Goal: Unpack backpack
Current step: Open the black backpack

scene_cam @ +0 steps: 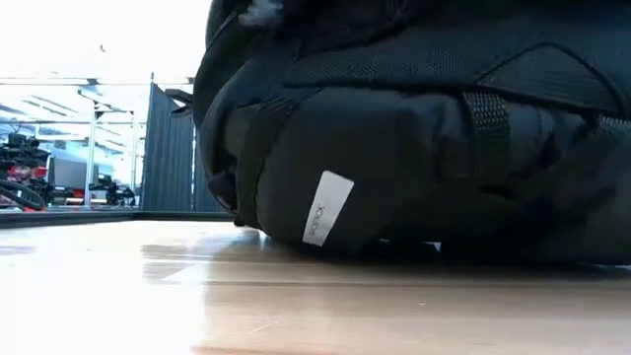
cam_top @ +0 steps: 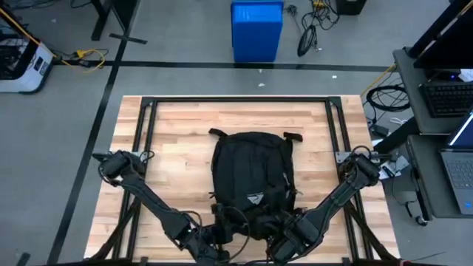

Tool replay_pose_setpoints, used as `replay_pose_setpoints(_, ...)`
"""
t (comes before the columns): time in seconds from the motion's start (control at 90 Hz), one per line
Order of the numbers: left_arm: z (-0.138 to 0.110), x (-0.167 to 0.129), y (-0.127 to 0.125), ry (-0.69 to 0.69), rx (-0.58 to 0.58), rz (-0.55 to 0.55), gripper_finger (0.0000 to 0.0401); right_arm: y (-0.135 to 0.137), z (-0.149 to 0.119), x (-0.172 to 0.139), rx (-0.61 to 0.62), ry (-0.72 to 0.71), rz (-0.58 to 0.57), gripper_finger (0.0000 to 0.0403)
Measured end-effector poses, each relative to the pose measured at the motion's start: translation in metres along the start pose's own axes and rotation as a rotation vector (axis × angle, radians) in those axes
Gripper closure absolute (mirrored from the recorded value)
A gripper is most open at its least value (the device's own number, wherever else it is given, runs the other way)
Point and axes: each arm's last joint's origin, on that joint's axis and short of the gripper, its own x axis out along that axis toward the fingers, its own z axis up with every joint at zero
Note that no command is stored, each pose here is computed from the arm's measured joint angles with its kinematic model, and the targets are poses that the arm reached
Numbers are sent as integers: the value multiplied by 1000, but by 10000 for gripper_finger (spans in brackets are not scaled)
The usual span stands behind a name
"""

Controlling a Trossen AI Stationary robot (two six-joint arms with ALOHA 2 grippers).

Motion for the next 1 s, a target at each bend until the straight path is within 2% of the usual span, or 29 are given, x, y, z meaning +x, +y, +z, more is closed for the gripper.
replay_pose_setpoints(0.156, -6, -15, 5, 78, -18, 18, 401, -1, 0, 1, 12, 5, -2, 403)
replay_pose_setpoints(0.344, -25, -20, 18, 325, -53, 28, 401, -1, 0, 1, 9, 9, -3, 403)
replay_pose_setpoints(0.567, -45, -32, 38, 554, -76, 206, 401, -2, 0, 1, 12, 11, -2, 403)
replay_pose_setpoints(1.0, -55, -40, 65, 688, -83, 470, 401, -2, 0, 1, 12, 13, -5, 403)
